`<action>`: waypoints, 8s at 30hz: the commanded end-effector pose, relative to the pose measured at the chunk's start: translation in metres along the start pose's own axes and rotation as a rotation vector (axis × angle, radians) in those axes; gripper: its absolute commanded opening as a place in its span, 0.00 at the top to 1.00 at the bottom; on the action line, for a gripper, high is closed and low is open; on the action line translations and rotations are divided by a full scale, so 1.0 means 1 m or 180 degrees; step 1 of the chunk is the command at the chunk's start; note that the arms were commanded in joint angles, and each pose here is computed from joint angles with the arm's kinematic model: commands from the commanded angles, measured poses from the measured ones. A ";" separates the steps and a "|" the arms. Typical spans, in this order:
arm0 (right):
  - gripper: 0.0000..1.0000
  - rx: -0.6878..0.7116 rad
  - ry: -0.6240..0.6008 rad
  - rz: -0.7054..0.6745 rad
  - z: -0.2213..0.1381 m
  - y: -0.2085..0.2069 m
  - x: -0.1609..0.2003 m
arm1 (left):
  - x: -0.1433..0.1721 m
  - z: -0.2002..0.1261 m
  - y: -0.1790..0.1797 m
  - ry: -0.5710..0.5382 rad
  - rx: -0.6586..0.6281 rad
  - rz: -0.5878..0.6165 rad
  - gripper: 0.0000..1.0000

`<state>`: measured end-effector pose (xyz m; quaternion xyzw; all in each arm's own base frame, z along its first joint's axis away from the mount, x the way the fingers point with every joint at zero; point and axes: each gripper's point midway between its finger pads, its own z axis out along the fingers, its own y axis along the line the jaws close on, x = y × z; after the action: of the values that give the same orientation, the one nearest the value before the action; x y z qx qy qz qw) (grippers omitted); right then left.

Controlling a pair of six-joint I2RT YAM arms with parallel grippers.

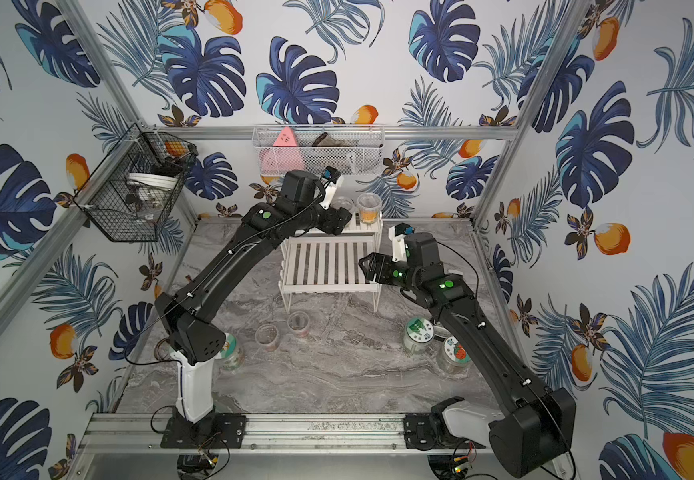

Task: Place the seed container on the shelf
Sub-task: Place the seed jar on the shelf, then pick up the seed jar at the center of the board.

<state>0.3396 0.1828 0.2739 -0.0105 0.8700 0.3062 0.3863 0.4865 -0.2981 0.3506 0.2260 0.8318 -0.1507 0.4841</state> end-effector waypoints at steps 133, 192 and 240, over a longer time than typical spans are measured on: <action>0.00 -0.0135 0.0871 -0.0075 0.060 0.006 0.190 | 0.336 -0.069 -0.018 0.1590 -0.0923 -0.0932 0.04; 0.00 0.0074 0.0844 -0.0082 0.054 -0.008 0.191 | 0.341 -0.046 -0.015 0.1553 -0.0987 -0.0805 0.14; 0.00 0.0333 0.0703 -0.0051 0.039 -0.028 0.187 | 0.354 -0.057 -0.047 0.1722 -0.0656 -0.0554 0.09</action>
<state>0.2408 0.2203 0.1097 -0.0279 0.9248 0.2491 0.2861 0.2636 -0.2275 0.0680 0.1386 0.9591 -0.0406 0.2433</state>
